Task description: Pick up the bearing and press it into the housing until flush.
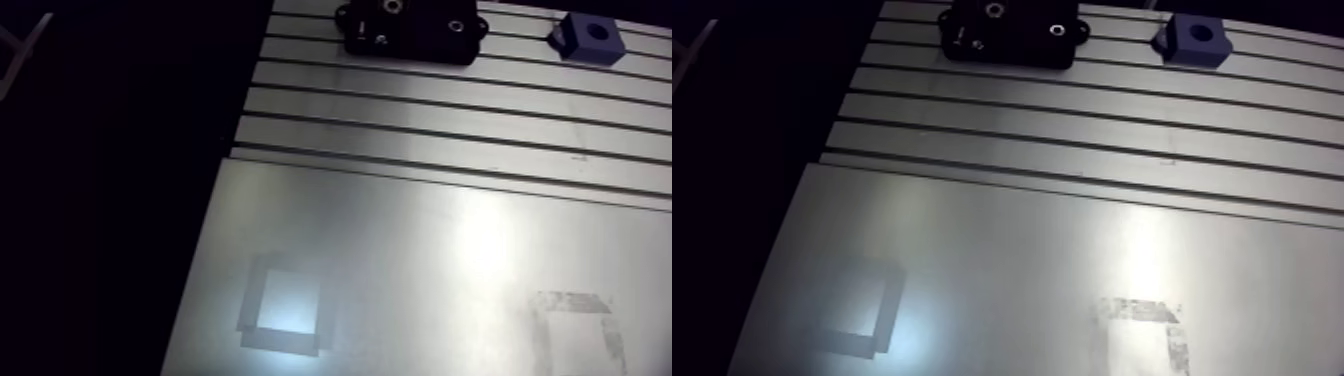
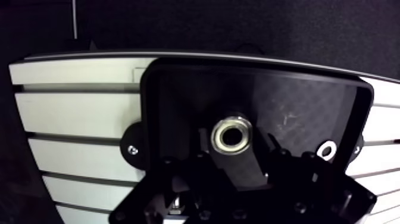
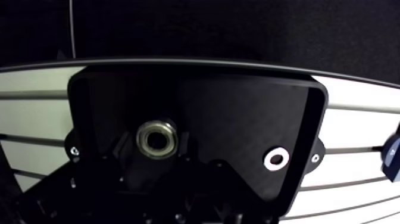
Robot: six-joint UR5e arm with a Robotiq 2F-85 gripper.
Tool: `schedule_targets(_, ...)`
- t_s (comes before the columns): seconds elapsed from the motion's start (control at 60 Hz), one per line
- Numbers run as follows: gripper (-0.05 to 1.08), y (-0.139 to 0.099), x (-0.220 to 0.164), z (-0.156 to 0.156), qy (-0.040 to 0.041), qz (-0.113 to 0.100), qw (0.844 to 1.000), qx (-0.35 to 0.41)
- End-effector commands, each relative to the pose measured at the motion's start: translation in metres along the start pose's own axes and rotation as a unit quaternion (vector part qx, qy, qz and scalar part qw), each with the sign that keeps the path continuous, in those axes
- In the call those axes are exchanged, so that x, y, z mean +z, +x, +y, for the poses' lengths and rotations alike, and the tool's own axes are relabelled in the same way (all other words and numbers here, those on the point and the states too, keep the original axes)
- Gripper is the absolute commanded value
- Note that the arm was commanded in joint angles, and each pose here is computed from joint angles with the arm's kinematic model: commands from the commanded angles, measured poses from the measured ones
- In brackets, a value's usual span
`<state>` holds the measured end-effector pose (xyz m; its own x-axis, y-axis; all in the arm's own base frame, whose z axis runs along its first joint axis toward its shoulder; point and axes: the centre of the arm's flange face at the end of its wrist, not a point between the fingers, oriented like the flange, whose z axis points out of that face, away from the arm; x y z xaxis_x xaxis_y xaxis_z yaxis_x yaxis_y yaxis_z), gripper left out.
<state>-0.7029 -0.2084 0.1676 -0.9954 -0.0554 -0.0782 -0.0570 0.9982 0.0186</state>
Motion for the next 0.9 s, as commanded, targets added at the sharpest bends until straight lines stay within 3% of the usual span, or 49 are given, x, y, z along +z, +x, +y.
schedule_targets(0.017,0.51,0.0004,-0.0018,0.0000,0.0001,0.002,1.000,0.000)
schedule_targets(0.9,0.57,0.0000,-0.0033,0.0002,-0.0006,0.003,1.000,0.000)
